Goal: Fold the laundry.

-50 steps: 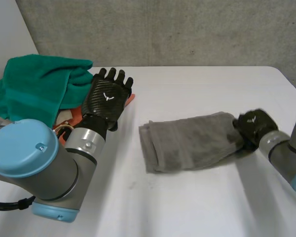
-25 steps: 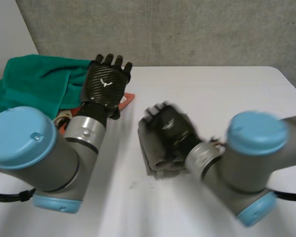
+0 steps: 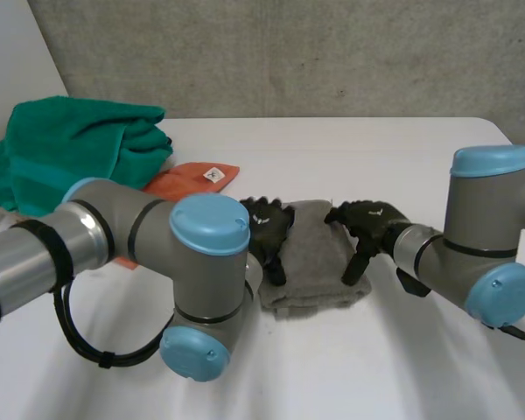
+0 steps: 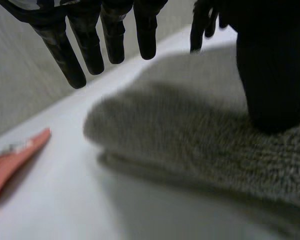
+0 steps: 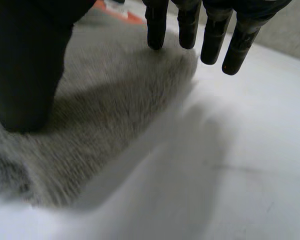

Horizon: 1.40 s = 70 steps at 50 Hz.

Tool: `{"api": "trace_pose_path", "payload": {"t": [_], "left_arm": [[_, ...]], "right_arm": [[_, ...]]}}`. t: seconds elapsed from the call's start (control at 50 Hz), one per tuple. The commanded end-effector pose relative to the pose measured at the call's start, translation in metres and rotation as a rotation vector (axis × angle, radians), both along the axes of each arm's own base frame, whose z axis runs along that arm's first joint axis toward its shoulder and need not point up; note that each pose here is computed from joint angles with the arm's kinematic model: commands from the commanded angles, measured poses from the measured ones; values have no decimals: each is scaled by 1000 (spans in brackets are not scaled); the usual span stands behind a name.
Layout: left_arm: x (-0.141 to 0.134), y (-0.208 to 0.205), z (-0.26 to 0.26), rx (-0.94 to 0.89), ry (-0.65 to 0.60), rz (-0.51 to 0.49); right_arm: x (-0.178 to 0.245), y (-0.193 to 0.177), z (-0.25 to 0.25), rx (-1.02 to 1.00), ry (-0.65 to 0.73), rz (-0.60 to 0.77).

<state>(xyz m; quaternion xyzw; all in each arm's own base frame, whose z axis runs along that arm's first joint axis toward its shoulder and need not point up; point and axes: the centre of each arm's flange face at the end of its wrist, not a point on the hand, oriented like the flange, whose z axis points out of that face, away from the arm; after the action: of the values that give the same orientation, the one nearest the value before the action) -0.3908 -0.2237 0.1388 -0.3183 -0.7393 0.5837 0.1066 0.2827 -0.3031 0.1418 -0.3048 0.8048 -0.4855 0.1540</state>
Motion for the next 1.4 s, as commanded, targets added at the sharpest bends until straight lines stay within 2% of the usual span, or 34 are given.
{"api": "trace_pose_path", "payload": {"t": [0.02,0.1,0.24,0.3,0.34,0.48,0.76,0.92,0.98,1.06,1.08,1.16,1.3,1.4], "left_arm": [[11,-1,-9,-8,-120,25],[12,1,1,-34,-125,9],[15,2,69,-170,9,12],[18,4,87,-209,58,-24],[19,8,96,-220,83,-85],[16,28,103,-197,122,-308],[18,33,95,-172,110,-326],[21,26,98,-181,114,-302],[23,23,98,-182,112,-288],[24,19,100,-187,114,-277],[25,17,100,-189,114,-273],[28,9,103,-204,122,-254],[25,1,108,-236,140,-247],[21,-4,105,-243,144,-247]], "right_arm": [[1,-2,-7,-20,72,34],[-4,2,20,-82,27,18],[-25,7,30,-98,-77,-80],[-41,14,19,-10,-116,-137],[-44,17,14,21,-123,-143],[-33,35,-18,154,-165,-35],[2,28,-30,187,-268,29],[7,-17,-10,106,-414,-103],[8,-32,-5,62,-427,-144],[-2,-70,1,-28,-434,-237],[-16,-91,1,-67,-434,-292],[-63,-137,2,-152,-418,-434],[-114,-194,4,-336,-352,-596],[-139,-218,2,-400,-326,-643]]}}
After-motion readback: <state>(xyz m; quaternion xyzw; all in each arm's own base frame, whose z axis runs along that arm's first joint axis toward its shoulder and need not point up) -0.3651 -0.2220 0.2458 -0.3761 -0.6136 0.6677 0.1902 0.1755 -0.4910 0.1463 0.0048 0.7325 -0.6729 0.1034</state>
